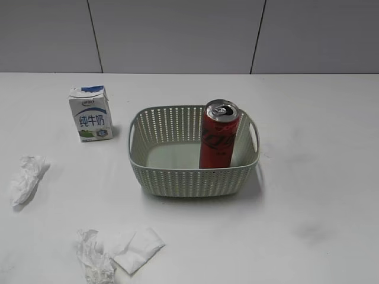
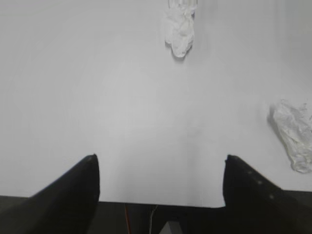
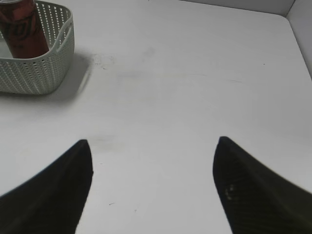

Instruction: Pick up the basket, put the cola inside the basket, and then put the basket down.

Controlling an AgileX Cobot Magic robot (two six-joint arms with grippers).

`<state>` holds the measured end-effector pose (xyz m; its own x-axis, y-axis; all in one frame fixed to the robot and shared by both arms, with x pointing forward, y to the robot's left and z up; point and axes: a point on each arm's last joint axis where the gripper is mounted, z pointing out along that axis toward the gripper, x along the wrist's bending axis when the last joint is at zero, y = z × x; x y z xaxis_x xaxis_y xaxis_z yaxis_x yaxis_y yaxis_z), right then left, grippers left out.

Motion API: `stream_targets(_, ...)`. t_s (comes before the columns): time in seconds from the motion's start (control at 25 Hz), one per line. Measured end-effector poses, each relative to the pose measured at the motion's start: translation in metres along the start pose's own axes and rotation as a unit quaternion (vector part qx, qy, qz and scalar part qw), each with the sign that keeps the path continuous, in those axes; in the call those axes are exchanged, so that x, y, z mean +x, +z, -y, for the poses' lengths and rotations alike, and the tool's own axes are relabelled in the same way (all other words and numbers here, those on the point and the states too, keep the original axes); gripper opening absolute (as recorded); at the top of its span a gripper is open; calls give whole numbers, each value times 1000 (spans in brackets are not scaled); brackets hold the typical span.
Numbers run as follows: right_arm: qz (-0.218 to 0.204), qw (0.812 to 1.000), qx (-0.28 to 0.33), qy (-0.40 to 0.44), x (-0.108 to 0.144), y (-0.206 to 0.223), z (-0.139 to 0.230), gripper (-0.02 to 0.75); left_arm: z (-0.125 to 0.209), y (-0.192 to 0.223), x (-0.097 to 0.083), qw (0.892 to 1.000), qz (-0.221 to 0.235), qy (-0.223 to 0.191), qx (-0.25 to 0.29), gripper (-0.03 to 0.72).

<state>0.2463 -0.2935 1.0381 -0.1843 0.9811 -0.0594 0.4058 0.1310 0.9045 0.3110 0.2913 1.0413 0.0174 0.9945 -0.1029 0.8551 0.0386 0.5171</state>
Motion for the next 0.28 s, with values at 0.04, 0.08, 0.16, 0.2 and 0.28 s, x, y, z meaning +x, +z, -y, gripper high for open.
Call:
stream_targets(0.04,0,1000,0,0,0,0,0,585,8,-2,1,1000,1,1,-16,594)
stream_targets(0.08,0,1000,0,0,0,0,0,585,13,-4,1,1000,1,3,-31,593)
stream_targets(0.16,0,1000,0,0,0,0,0,585,22,-14,2,997,2,7,-77,589)
stream_targets(0.2,0,1000,0,0,0,0,0,585,26,-19,2,995,2,9,-102,589)
stream_targets(0.28,0,1000,0,0,0,0,0,585,35,-28,2,990,3,12,-142,589)
